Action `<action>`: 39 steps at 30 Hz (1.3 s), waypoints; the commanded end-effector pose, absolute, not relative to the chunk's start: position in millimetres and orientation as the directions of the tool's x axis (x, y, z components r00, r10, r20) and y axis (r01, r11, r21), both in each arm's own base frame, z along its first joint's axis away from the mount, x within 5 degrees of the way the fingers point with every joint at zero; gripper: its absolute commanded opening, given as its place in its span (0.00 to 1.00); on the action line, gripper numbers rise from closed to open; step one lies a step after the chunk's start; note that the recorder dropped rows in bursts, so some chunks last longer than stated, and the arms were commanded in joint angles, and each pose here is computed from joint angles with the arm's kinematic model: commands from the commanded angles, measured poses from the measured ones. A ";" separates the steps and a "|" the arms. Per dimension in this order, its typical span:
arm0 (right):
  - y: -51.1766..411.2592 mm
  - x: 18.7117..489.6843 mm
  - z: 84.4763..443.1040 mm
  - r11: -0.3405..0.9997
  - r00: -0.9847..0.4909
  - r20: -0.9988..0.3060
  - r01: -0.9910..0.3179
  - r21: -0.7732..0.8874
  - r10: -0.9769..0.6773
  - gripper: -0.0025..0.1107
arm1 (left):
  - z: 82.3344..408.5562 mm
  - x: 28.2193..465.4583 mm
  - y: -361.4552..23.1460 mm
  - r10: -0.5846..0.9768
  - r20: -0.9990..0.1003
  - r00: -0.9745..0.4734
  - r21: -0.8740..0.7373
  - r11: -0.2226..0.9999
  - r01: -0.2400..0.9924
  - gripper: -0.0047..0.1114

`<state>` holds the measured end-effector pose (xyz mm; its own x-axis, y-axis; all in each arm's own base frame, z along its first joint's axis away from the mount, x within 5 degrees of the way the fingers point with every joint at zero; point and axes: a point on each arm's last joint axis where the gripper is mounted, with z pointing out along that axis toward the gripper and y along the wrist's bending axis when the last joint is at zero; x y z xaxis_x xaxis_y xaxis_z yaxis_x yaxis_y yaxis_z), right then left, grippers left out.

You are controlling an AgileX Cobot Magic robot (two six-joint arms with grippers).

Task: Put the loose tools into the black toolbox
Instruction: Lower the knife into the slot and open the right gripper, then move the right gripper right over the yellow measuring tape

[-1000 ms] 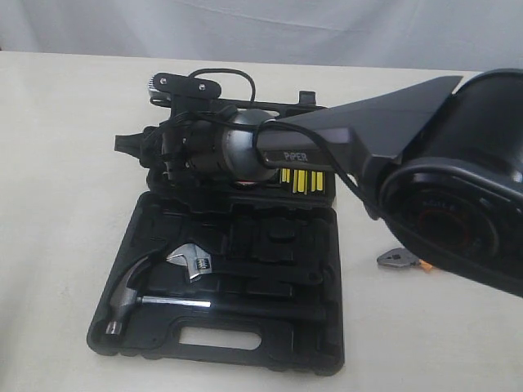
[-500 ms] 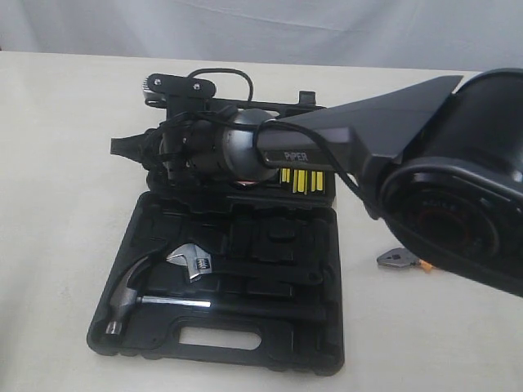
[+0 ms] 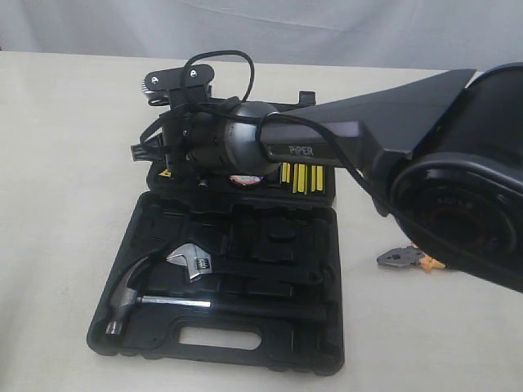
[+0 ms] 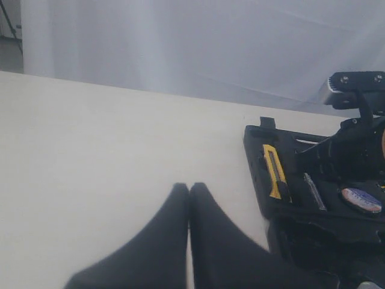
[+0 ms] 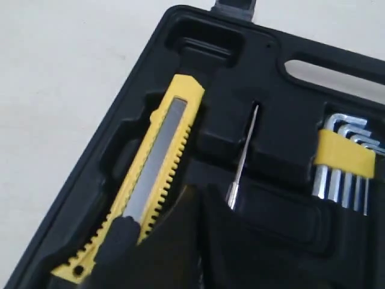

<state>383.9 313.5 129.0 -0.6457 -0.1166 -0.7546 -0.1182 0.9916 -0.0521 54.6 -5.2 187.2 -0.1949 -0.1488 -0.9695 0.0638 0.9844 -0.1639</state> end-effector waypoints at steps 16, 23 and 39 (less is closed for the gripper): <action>324.3 385.7 113.4 0.946 -0.598 -0.753 -0.308 -0.100 -0.274 0.02 | 188.5 54.6 -5.7 -0.155 -0.968 -0.198 -0.172 0.983 0.070 0.04; 327.9 384.7 103.9 0.939 -0.605 -0.747 -0.336 -0.075 -0.276 0.02 | 188.5 54.6 -5.7 -0.155 -0.968 -0.198 -0.172 0.983 0.070 0.04; 306.5 368.0 212.1 0.894 -0.563 -0.711 -0.390 -0.220 -0.421 0.02 | 188.5 54.6 -5.7 -0.155 -0.968 -0.198 -0.172 0.983 0.070 0.04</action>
<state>375.0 317.6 182.7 -0.5596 -0.3507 -0.7509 -0.3653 0.9177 -0.1564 54.6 -5.2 187.2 -0.1949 -0.1488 -0.9695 0.0638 0.9844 -0.1639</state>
